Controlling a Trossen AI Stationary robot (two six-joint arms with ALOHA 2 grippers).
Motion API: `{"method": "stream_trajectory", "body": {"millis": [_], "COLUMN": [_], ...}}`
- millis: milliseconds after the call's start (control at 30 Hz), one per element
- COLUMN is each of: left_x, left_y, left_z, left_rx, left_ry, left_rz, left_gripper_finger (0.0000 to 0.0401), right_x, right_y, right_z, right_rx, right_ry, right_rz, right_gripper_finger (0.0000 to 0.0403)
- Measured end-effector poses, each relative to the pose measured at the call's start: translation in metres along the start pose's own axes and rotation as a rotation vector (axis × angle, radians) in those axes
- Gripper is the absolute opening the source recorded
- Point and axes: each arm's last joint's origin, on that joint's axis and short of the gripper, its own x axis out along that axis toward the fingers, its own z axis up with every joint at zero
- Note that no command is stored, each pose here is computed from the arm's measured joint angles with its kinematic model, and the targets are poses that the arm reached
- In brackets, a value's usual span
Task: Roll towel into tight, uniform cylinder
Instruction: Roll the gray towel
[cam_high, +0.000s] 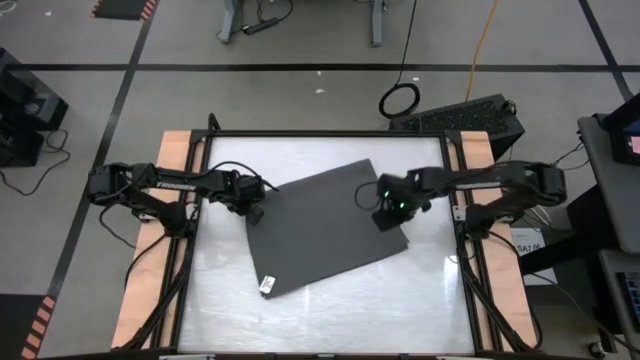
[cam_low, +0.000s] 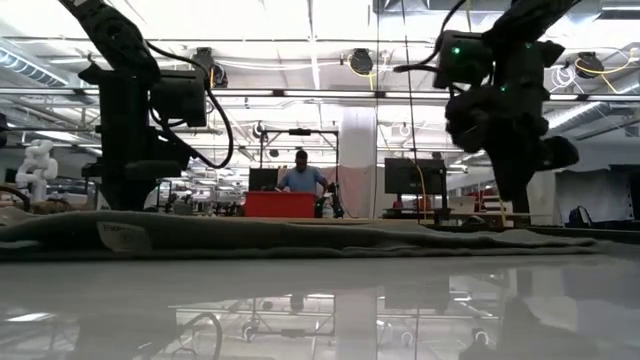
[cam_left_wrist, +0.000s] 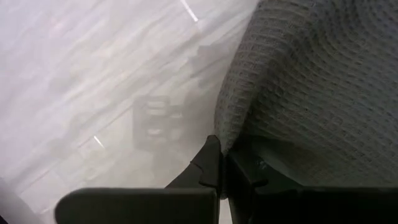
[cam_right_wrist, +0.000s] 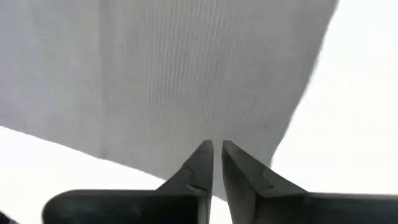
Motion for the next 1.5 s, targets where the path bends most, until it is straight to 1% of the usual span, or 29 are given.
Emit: {"method": "stream_trajectory", "body": {"millis": [100, 167, 233, 333, 400, 433, 500, 633, 700, 800, 933, 1067, 1100, 1200, 1233, 1300, 1367, 1433, 1500], "left_x": [0.0, 0.0, 0.0, 0.0, 0.0, 0.0, 0.0, 0.0, 0.0, 0.0, 0.0, 0.0, -0.001, -0.001, -0.001, -0.001, -0.001, -0.001, -0.001], "left_y": [0.0, -0.001, -0.002, -0.002, -0.002, -0.002, -0.002, -0.002, -0.002, -0.002, -0.002, -0.002, -0.002, -0.002, -0.002, -0.003, -0.003, -0.003, -0.003], "left_z": [0.0, 0.001, 0.001, 0.002, 0.002, 0.001, 0.001, 0.001, 0.001, 0.001, 0.001, 0.001, 0.001, 0.001, 0.001, 0.0, 0.0, 0.0, 0.0], "left_rx": [0.026, 0.074, 0.13, 0.201, 0.206, 0.205, 0.199, 0.2, 0.199, 0.196, 0.173, 0.172, 0.173, 0.173, 0.173, 0.173, 0.173, 0.173, 0.173], "left_ry": [0.001, -0.003, -0.008, -0.01, -0.009, -0.008, -0.004, 0.0, 0.0, 0.001, 0.002, 0.006, 0.007, 0.011, 0.015, 0.019, 0.021, 0.021, 0.021], "left_rz": [-0.005, -0.023, -0.029, -0.031, -0.031, -0.031, -0.035, -0.042, -0.043, -0.044, -0.045, -0.051, -0.053, -0.056, -0.059, -0.063, -0.065, -0.065, -0.065], "left_gripper_finger": [0.0011, 0.0011, 0.0011, 0.0011, 0.0011, 0.0011, 0.0011, 0.0011, 0.0011, 0.0011, 0.0011, 0.0011, 0.0011, 0.0011, 0.0011, 0.0011, 0.0011, 0.0011, 0.0011], "right_x": [-0.019, -0.025, -0.03, -0.031, -0.027, -0.027, -0.027, -0.03, -0.029, -0.025, -0.015, -0.008, -0.006, -0.004, -0.005, -0.008, -0.009, -0.01, -0.01], "right_y": [-0.009, -0.017, -0.025, -0.044, -0.061, -0.068, -0.077, -0.079, -0.08, -0.079, -0.073, -0.069, -0.069, -0.069, -0.069, -0.071, -0.075, -0.077, -0.078], "right_z": [0.015, 0.029, 0.049, 0.081, 0.099, 0.108, 0.127, 0.163, 0.18, 0.198, 0.208, 0.212, 0.212, 0.214, 0.214, 0.216, 0.218, 0.218, 0.216], "right_rx": [0.018, 0.033, 0.047, 0.129, 0.207, 0.238, 0.248, 0.168, 0.145, 0.105, 0.038, -0.046, -0.08, -0.249, -0.283, -0.304, -0.306, -0.311, -0.324], "right_ry": [-0.104, -0.171, -0.25, -0.339, -0.369, -0.372, -0.382, -0.402, -0.37, -0.308, -0.215, -0.208, -0.208, -0.23, -0.242, -0.261, -0.266, -0.256, -0.235], "right_rz": [0.079, 0.115, 0.177, 0.231, 0.243, 0.243, 0.236, 0.192, 0.16, 0.09, 0.049, 0.04, 0.026, -0.031, -0.044, -0.051, -0.024, 0.003, 0.005], "right_gripper_finger": [0.0049, 0.0065, 0.0082, 0.0107, 0.0122, 0.0129, 0.0142, 0.0169, 0.018, 0.0188, 0.0186, 0.0171, 0.0167, 0.0154, 0.0152, 0.0151, 0.0154, 0.0161, 0.0167]}}
